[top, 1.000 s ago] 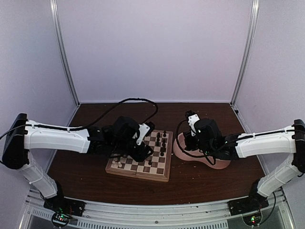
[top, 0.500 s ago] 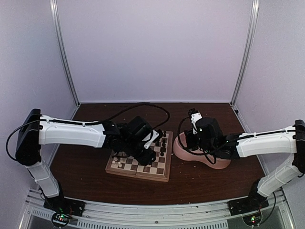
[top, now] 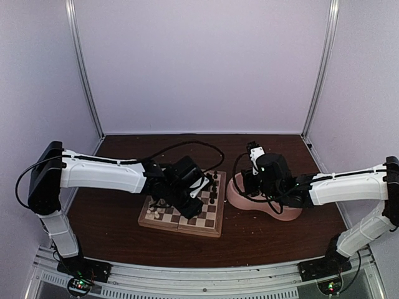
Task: Set up the chess pieces on the board
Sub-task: Pick up the pawn from the chessboard.
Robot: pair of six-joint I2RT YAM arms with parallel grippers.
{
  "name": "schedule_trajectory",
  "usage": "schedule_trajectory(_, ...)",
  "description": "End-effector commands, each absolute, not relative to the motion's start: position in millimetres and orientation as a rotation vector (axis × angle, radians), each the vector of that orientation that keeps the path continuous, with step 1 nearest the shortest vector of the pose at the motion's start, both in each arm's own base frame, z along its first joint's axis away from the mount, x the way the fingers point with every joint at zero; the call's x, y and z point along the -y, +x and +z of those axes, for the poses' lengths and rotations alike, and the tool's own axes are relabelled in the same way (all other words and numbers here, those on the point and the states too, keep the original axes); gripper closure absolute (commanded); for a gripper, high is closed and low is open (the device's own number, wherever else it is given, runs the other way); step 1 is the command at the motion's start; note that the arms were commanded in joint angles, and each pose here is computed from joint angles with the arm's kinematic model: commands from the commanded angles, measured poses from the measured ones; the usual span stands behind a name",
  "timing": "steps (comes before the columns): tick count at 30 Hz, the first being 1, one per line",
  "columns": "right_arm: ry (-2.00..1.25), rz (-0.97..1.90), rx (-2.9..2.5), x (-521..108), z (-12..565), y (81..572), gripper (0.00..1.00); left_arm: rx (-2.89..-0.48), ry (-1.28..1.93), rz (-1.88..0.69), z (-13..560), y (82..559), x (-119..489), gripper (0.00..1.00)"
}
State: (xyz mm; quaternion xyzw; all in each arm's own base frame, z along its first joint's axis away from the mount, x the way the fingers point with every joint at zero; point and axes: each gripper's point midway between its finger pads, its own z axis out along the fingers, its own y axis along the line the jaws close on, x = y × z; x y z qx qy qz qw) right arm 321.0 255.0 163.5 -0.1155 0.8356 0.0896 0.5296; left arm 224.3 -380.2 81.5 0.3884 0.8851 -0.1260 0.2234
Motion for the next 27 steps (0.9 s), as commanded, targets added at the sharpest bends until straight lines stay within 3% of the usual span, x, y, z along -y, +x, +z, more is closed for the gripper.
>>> schedule_trajectory(1, -0.256, 0.239, -1.99, -256, 167, 322, 0.68, -2.44, 1.068, -0.331, 82, 230, 385, 0.59)
schedule_trajectory(27, -0.279, 0.257, -2.005, -262, 164, 322, 0.67, -2.414, 1.099, -0.292, 73, 236, 389, 0.72)
